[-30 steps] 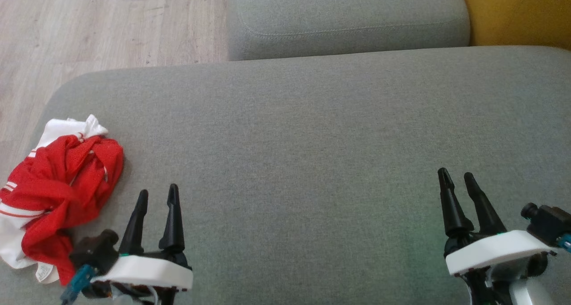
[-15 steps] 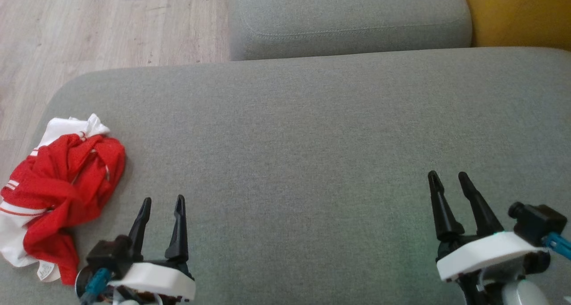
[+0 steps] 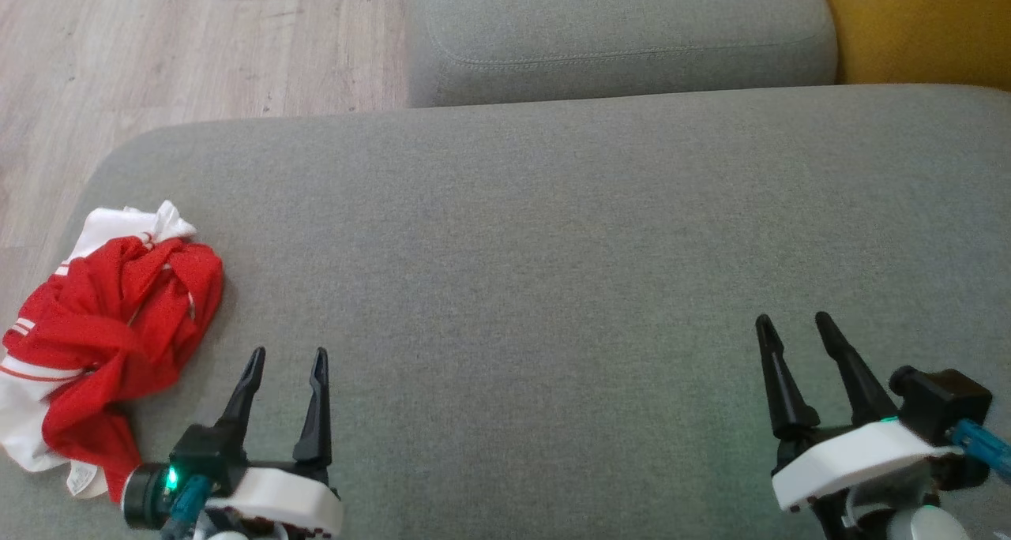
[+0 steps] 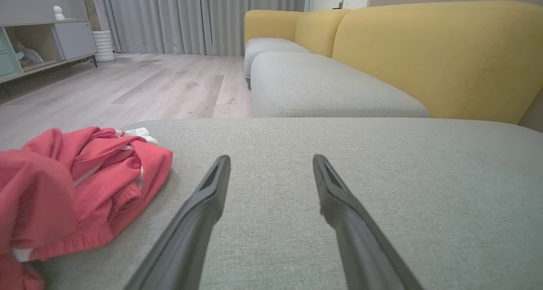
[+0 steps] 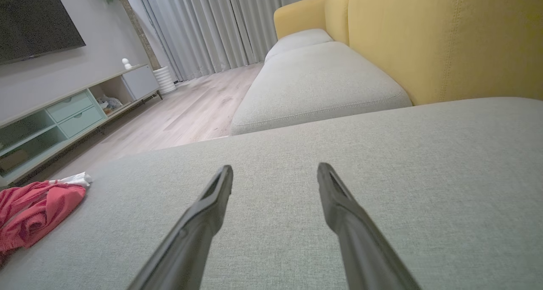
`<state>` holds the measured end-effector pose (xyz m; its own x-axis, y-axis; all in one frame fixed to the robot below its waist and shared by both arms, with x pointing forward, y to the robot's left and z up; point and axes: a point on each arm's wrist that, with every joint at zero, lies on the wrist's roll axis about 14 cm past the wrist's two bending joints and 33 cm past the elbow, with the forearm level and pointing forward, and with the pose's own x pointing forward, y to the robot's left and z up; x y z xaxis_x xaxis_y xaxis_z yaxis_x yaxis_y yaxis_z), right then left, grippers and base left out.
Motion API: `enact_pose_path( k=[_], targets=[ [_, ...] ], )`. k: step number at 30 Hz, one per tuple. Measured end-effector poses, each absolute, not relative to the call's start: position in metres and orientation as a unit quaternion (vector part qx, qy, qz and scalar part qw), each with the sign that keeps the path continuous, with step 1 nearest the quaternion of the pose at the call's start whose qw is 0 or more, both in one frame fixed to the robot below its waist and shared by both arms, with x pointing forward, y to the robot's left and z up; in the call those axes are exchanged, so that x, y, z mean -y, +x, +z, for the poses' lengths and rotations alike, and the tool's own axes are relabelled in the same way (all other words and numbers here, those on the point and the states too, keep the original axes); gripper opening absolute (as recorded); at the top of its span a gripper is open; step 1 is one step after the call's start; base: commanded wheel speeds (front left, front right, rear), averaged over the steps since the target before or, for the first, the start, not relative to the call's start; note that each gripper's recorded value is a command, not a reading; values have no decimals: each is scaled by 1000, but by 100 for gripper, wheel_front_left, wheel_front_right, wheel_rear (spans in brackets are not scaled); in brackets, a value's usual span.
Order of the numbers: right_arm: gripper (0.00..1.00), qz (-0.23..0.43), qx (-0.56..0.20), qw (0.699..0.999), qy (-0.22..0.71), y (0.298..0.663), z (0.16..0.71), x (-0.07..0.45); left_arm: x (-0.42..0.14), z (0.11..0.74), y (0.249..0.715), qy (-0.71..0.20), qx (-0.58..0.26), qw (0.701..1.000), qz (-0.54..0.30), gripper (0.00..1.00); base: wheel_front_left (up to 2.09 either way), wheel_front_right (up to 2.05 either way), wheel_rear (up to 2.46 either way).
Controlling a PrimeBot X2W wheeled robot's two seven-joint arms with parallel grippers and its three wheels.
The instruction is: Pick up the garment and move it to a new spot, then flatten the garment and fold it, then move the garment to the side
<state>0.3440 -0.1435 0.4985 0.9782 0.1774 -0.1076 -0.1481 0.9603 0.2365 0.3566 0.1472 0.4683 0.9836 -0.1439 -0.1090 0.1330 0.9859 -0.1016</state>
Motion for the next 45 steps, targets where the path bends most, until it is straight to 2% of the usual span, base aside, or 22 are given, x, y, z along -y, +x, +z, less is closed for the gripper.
enact_pose_path(
  k=[13, 35, 45],
  targets=[
    [100, 75, -68, 992, 80, 340, 495, 149, -153, 465, 352, 9, -54, 996, -65, 100, 0, 0, 0],
    [100, 73, -69, 992, 82, 341, 495, 150, -157, 460, 351, -7, -64, 996, -55, 100, 0, 0, 0],
    [100, 132, -59, 988, 55, 353, 505, 113, -187, 455, 339, -23, -71, 997, 4, 100, 0, 0, 0]
  ],
)
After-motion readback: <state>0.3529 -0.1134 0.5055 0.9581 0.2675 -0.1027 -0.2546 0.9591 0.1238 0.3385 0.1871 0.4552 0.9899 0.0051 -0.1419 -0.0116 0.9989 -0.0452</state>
